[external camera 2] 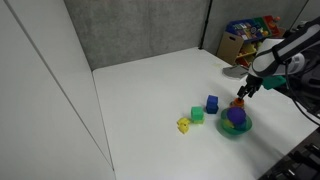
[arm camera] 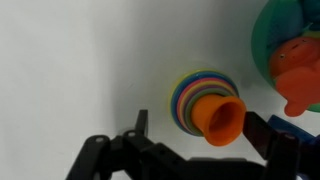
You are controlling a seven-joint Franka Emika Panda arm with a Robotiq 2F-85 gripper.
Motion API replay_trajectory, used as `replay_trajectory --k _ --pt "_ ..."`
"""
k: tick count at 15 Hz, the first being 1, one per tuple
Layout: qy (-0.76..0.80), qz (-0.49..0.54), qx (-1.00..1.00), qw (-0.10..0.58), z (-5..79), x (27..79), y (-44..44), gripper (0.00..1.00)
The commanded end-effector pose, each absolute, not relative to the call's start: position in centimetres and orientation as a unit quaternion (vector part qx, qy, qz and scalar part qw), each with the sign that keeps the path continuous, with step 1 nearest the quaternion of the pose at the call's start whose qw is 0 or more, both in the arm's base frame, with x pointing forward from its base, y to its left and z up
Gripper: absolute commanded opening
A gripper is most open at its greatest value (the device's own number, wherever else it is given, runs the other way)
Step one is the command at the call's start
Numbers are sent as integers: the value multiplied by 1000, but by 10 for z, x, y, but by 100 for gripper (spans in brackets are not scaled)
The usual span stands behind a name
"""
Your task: Put the orange object inside the green object
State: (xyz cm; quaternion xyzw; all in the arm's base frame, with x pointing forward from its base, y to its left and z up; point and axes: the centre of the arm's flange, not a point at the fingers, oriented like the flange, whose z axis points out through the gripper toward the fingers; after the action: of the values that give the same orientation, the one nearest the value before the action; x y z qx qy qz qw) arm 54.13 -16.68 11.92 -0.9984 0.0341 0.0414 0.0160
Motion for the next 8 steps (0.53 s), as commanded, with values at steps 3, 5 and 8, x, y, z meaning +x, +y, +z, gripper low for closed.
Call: replay_trajectory --k 3,5,8 --pt "24 35 -998 48 132 542 -162 100" --pt "22 31 -998 57 137 544 -156 100" --pt "17 21 -998 64 148 547 -144 100"
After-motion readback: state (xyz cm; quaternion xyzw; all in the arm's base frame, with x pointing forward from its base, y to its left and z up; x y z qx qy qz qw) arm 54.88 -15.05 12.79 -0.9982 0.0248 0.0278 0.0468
